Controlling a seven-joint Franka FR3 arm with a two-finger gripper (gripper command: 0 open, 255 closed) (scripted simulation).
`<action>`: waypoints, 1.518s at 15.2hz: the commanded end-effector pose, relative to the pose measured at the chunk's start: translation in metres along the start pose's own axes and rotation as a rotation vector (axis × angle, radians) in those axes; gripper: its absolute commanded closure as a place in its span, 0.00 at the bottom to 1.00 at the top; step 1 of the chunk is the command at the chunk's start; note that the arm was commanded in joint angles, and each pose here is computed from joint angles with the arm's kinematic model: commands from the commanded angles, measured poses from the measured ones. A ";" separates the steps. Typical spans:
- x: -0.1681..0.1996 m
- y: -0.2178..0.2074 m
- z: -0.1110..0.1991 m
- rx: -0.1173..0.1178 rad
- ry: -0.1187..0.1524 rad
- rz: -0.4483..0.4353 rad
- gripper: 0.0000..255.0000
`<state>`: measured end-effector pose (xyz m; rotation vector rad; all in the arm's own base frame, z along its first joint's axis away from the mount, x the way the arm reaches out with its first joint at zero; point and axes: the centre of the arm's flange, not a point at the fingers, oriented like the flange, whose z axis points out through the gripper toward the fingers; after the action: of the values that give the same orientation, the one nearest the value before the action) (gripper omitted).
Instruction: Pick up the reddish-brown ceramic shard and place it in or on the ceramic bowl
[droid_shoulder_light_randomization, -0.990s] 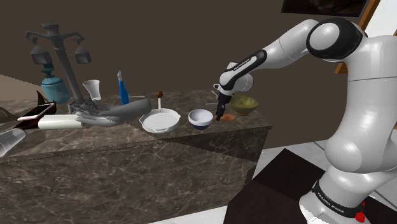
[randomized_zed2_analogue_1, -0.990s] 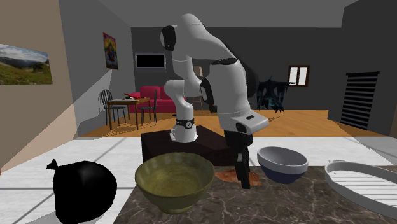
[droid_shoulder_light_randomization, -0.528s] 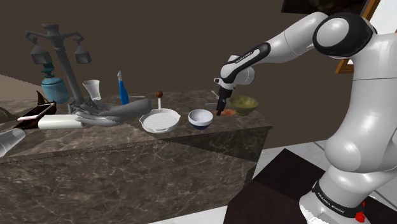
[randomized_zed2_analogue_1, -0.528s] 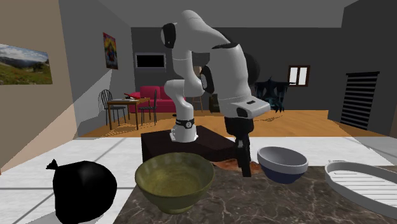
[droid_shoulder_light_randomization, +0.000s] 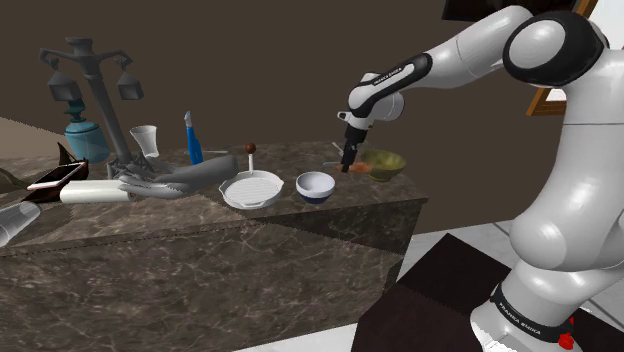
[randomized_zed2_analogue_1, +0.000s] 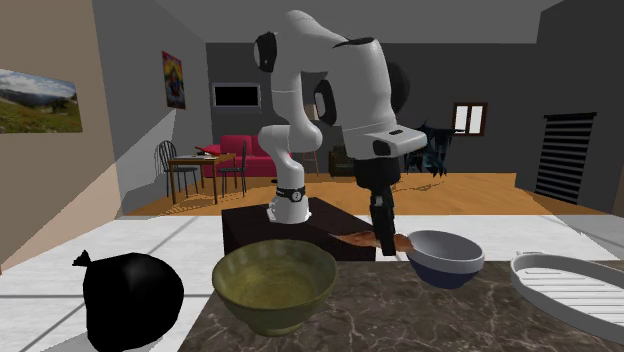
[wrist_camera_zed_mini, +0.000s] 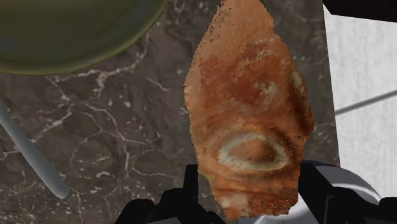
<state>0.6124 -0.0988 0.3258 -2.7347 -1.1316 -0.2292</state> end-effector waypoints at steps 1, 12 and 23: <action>0.003 -0.002 -0.010 0.000 0.000 0.000 1.00; 0.014 -0.008 -0.065 0.000 0.000 0.000 1.00; -0.091 0.085 -0.102 0.000 0.000 0.000 1.00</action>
<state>0.6024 -0.2276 0.3965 -2.7347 -1.1304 -0.2291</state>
